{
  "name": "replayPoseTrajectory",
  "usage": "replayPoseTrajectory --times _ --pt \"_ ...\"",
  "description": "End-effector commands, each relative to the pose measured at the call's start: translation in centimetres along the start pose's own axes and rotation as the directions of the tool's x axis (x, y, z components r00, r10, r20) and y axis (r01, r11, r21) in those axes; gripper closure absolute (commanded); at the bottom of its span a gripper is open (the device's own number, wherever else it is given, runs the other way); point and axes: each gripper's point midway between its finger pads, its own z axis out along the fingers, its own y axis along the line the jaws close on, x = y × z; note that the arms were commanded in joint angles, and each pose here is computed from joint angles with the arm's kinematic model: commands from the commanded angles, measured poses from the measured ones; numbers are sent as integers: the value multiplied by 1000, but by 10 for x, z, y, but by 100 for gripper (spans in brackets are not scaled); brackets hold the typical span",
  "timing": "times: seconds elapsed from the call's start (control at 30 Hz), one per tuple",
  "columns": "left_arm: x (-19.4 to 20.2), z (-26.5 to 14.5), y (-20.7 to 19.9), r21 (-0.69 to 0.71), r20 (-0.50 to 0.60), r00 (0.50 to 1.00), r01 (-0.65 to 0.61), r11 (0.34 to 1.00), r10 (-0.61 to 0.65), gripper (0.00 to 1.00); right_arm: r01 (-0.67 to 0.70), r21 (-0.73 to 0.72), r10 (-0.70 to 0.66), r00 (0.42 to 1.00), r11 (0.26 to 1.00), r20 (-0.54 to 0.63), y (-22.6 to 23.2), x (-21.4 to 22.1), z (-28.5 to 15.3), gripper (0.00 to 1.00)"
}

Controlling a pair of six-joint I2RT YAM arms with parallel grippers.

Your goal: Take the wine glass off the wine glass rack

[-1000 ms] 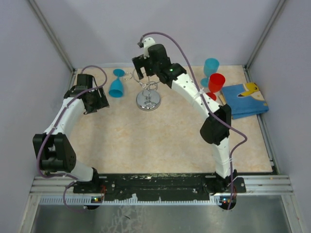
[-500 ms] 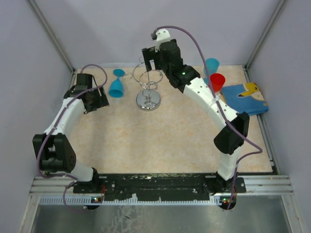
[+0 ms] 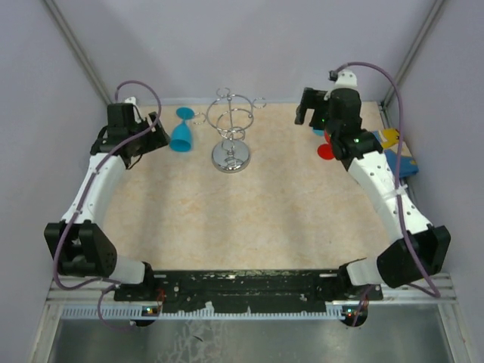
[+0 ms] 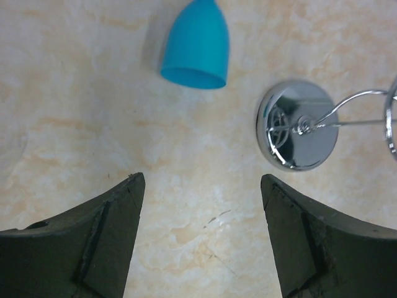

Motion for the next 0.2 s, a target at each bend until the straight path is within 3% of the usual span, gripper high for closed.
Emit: replayPoseTrajectory --times 0.0,0.17 --pt "-55 -25 -22 78 182 983 -20 997 6 18 -59 -214 55 998 975 -22 44 4 -21 1" --pt "-59 -35 -27 98 204 979 -41 994 20 17 -55 -212 51 998 976 -26 42 7 -26 1"
